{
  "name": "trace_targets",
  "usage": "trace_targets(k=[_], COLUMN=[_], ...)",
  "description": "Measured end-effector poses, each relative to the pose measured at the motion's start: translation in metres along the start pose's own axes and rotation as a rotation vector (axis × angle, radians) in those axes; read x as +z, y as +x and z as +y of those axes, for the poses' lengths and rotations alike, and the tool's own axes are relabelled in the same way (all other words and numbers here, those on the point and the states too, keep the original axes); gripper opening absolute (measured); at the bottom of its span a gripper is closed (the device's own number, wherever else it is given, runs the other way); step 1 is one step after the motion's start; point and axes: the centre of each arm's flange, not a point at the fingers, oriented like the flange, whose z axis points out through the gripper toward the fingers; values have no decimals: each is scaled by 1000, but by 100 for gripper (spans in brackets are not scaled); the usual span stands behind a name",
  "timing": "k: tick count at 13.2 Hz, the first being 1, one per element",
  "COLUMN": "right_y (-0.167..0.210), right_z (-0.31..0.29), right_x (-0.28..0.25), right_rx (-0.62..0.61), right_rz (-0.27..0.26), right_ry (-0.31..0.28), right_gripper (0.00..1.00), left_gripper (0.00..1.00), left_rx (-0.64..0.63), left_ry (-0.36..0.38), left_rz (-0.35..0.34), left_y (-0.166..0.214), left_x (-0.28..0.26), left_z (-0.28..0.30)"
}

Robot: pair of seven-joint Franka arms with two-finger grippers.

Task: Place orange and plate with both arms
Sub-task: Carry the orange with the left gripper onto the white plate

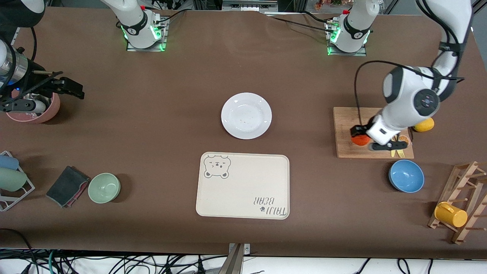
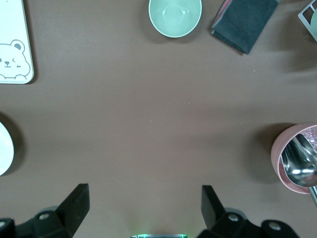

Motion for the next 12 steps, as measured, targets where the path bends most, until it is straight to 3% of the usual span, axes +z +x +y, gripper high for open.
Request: trace_targets(k=[4, 8, 12], right_y=[0, 0, 0], right_z=[0, 0, 0], right_x=[0, 0, 0], right_rx=[0, 0, 0], right_rz=[0, 0, 0], right_ry=[0, 0, 0], right_gripper=[100, 100, 100], left_gripper=[74, 74, 74], left_rx=[103, 83, 46], left_ry=[-143, -158, -155], left_rz=[-50, -87, -113], left_y=[-44, -85, -95], left_x=[9, 43, 89], left_z=[165, 304, 352])
